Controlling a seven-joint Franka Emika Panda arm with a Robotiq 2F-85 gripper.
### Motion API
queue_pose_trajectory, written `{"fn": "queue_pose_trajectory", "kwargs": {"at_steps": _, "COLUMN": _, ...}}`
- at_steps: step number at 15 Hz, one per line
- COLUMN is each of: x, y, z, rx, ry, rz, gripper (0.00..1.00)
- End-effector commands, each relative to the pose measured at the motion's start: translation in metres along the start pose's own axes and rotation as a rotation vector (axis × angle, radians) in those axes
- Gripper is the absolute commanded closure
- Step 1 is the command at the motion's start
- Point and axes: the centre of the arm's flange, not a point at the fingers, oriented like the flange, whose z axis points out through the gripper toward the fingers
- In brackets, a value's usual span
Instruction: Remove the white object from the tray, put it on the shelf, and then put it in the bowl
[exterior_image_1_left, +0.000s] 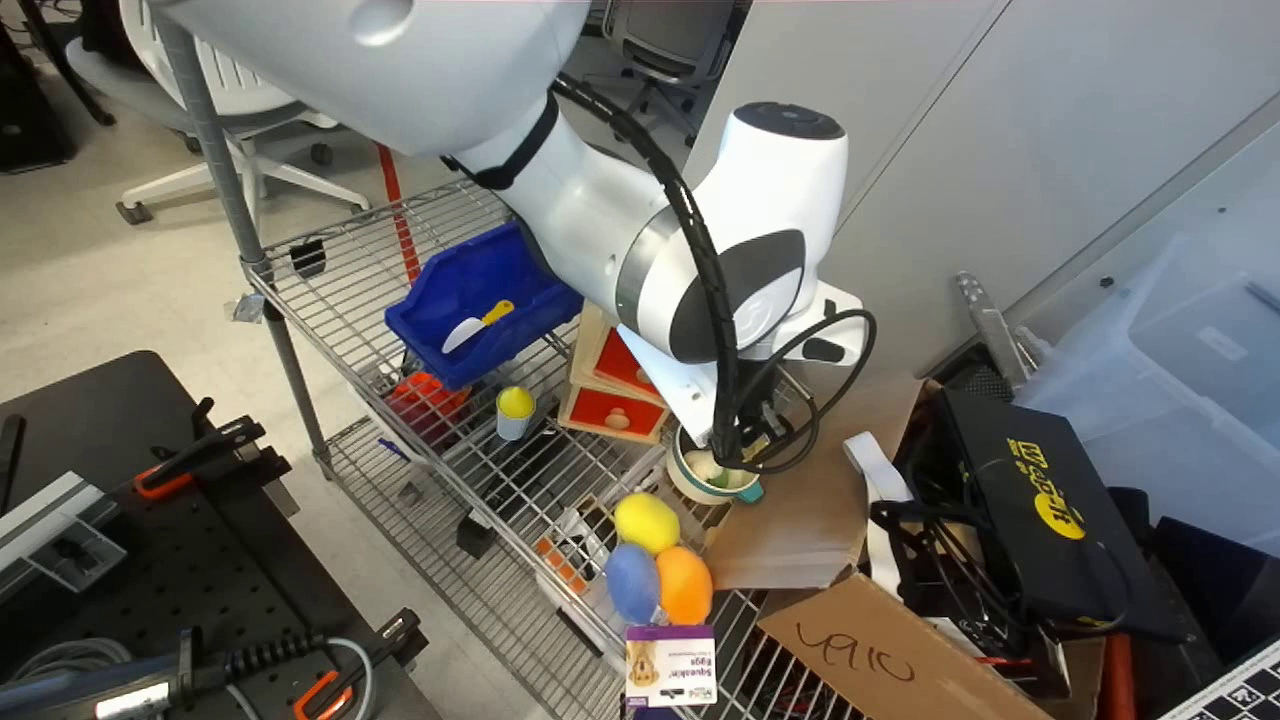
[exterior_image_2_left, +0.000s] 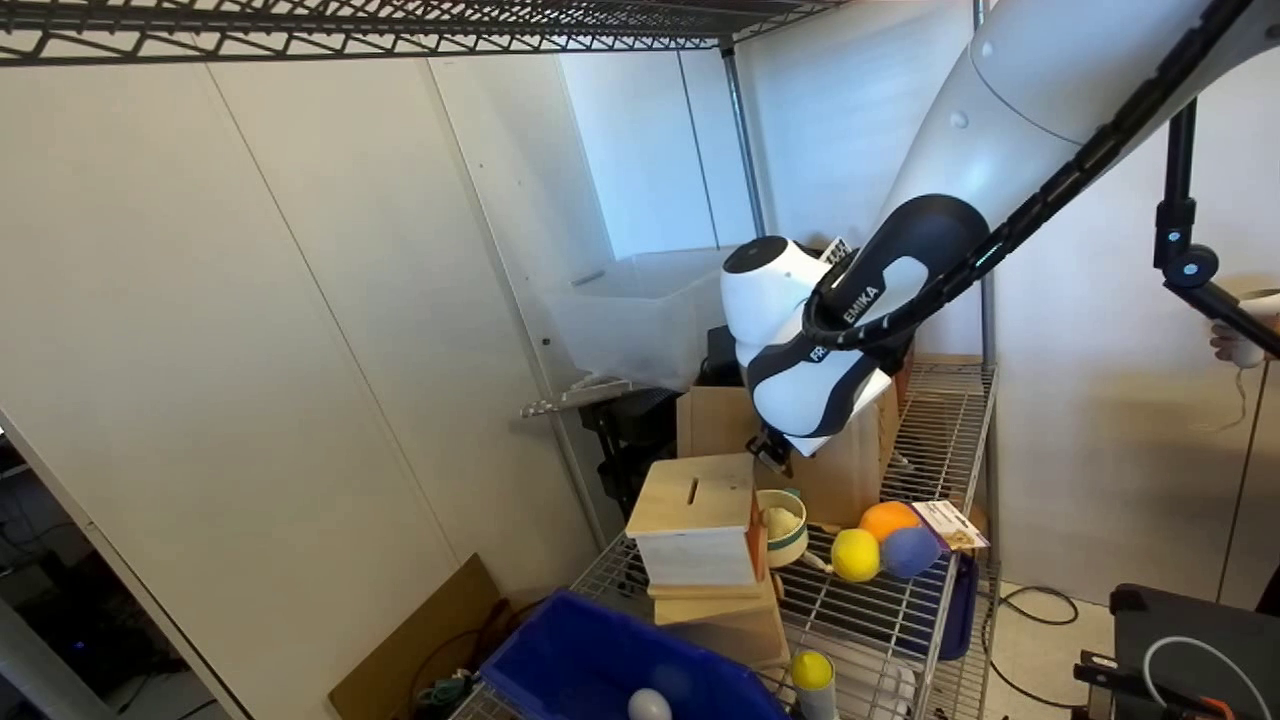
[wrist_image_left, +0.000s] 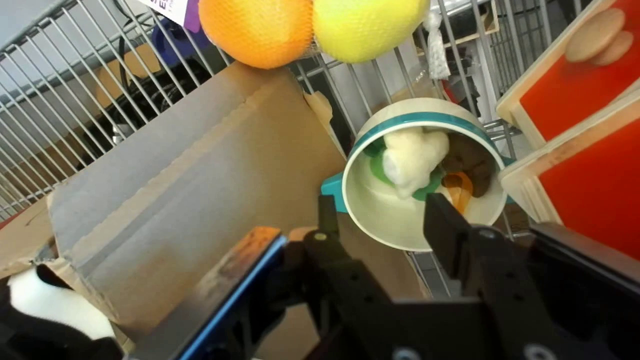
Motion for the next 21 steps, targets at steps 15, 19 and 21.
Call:
{"fn": "queue_pose_trajectory", "kwargs": {"at_steps": 15, "x": -0.078, "y": -0.036, "z": -0.035, "rx": 0.099, "ry": -0.086, "rz": -0.069, "gripper": 0.00}}
{"fn": "queue_pose_trajectory", "kwargs": {"at_steps": 19, "x": -0.111, "y": -0.040, "z": -0.048, "rx": 0.122, "ry": -0.111, "rz": -0.117, "gripper": 0.00}}
{"fn": "queue_pose_trajectory", "kwargs": {"at_steps": 21, "x": -0.130, "y": -0.041, "z": -0.053, "rx": 0.139, "ry": -0.124, "rz": -0.158, "gripper": 0.00}}
